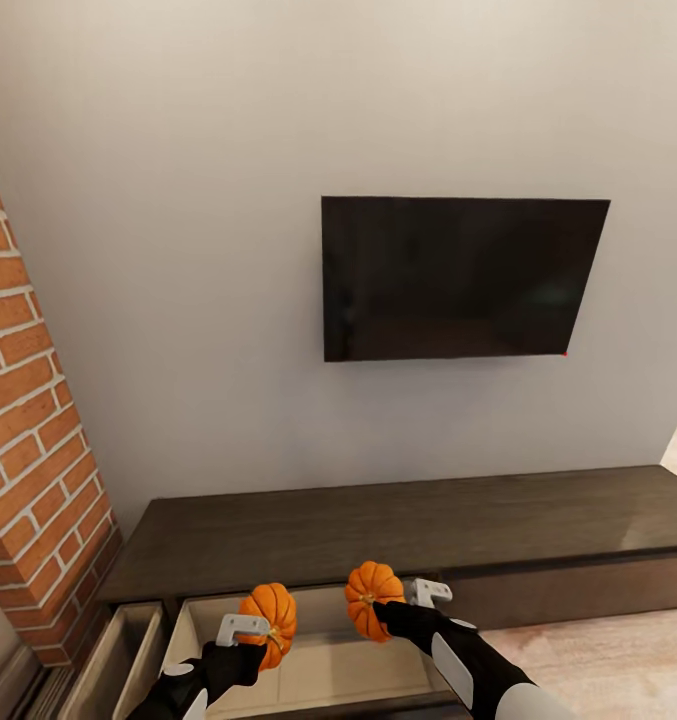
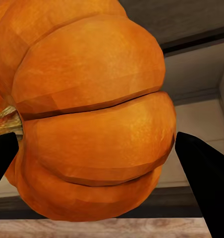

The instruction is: Place each of the two pumpkins and all three candles from the living room inside a cabinet in the living room (use any cabinet), then make sure every cabinet is closed, and position the cauldron so it is next to a table in the living room.

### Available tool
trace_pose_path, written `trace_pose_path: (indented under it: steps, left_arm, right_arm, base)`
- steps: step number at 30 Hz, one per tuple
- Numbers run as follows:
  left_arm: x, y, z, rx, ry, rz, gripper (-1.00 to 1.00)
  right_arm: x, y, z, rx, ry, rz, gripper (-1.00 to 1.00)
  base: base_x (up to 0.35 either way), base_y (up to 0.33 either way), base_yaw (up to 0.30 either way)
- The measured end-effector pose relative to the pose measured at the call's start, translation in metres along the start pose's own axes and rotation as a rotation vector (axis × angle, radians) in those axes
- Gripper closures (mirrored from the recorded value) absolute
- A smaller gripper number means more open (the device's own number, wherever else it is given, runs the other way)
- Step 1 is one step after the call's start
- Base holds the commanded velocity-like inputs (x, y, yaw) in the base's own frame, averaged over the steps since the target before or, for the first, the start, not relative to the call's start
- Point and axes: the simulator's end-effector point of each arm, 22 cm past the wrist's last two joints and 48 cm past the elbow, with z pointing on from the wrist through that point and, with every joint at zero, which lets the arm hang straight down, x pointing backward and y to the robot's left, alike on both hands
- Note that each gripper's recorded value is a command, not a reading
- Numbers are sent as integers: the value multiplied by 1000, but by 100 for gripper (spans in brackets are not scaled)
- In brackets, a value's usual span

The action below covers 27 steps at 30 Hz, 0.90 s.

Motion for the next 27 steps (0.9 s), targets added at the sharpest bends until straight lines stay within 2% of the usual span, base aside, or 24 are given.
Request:
trace_pose_path:
  steps: [18, 25, 27]
  left_arm:
    - [21, 5, 21, 1, 3, -2, 100]
    - [43, 4, 29, 7, 83, -13, 100]
    - [39, 5, 32, 6, 96, -11, 100]
  right_arm:
    - [20, -10, 20, -2, 1, -1, 100]
    - [30, -15, 28, 5, 8, -2, 100]
    - [34, -16, 31, 13, 19, 0, 100]
  base:
    - [0, 0, 0]
    - [0, 0, 0]
    - [0, 0, 0]
